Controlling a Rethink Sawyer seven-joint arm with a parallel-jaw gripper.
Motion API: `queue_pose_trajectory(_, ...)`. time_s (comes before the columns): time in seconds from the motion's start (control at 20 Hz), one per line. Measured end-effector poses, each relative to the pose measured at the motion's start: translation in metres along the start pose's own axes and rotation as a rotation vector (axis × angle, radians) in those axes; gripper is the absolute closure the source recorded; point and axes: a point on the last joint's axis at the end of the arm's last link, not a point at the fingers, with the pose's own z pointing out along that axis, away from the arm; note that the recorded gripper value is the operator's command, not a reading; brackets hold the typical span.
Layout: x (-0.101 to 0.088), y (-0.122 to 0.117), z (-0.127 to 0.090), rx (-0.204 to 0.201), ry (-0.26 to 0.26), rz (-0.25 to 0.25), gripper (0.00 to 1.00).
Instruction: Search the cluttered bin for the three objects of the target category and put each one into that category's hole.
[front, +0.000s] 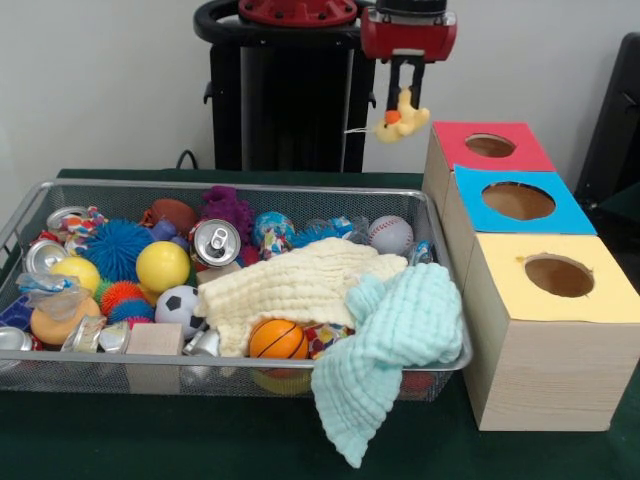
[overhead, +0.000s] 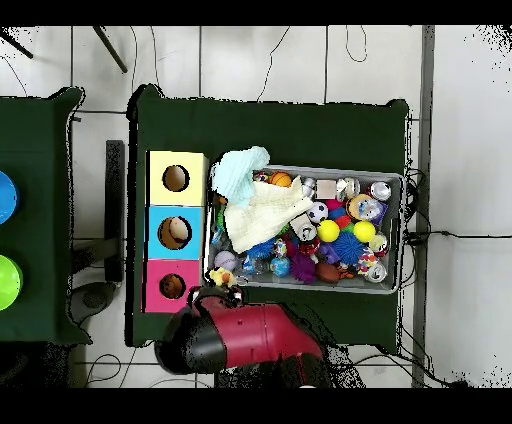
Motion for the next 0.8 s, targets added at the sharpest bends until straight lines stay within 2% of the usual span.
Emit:
queue_pose_trajectory(0.35,0.012,0.043,-0.011,0.004,-0.001,0.012,1.0)
queue_pose_trajectory(0.65,0.025,0.077,-0.016,0.006,0.005,0.062,1.0)
queue_pose_trajectory(0.8,0.029,0.084,-0.013,0.006,0.012,0.085,1.0)
